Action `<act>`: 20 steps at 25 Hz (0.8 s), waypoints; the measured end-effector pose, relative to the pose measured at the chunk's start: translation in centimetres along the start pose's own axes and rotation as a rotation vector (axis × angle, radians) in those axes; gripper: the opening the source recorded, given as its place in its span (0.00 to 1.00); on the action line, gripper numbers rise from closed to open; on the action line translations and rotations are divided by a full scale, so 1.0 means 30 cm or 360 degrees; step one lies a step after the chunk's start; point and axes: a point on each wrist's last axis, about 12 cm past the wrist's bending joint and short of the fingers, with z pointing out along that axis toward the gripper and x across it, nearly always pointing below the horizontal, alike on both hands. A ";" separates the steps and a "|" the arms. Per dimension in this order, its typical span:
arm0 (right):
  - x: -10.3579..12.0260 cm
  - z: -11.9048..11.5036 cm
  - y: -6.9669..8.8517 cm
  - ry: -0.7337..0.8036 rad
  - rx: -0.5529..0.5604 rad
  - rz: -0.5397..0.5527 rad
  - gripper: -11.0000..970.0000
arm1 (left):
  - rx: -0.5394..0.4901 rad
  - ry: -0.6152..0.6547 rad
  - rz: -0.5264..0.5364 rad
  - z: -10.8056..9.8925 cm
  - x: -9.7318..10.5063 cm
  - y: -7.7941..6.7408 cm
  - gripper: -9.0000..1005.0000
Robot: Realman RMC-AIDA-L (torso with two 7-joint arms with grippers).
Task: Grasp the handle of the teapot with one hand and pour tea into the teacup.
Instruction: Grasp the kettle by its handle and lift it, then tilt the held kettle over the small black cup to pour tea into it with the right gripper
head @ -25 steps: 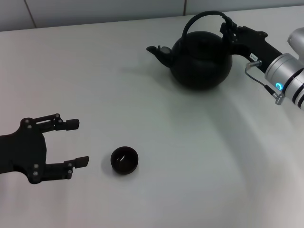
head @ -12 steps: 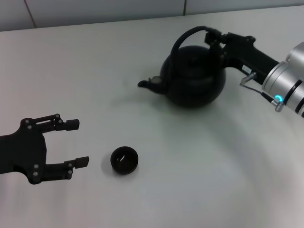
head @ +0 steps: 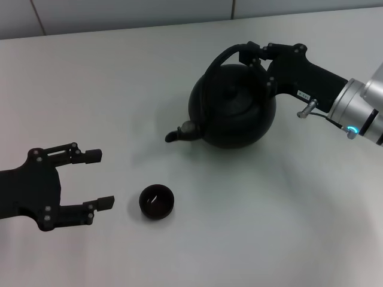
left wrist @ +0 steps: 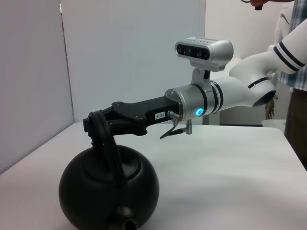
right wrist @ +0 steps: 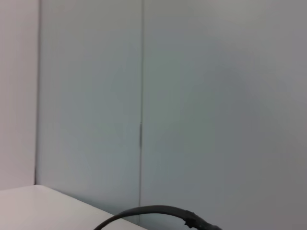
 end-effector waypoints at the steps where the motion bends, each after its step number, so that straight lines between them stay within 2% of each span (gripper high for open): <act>1: -0.005 0.001 0.000 -0.0006 -0.0013 -0.0015 0.15 | -0.0001 0.0000 -0.0004 0.000 0.002 -0.001 0.78; 20: -0.067 0.047 0.032 0.0004 -0.0286 -0.0295 0.15 | -0.0020 0.0007 -0.0051 -0.019 0.028 -0.029 0.78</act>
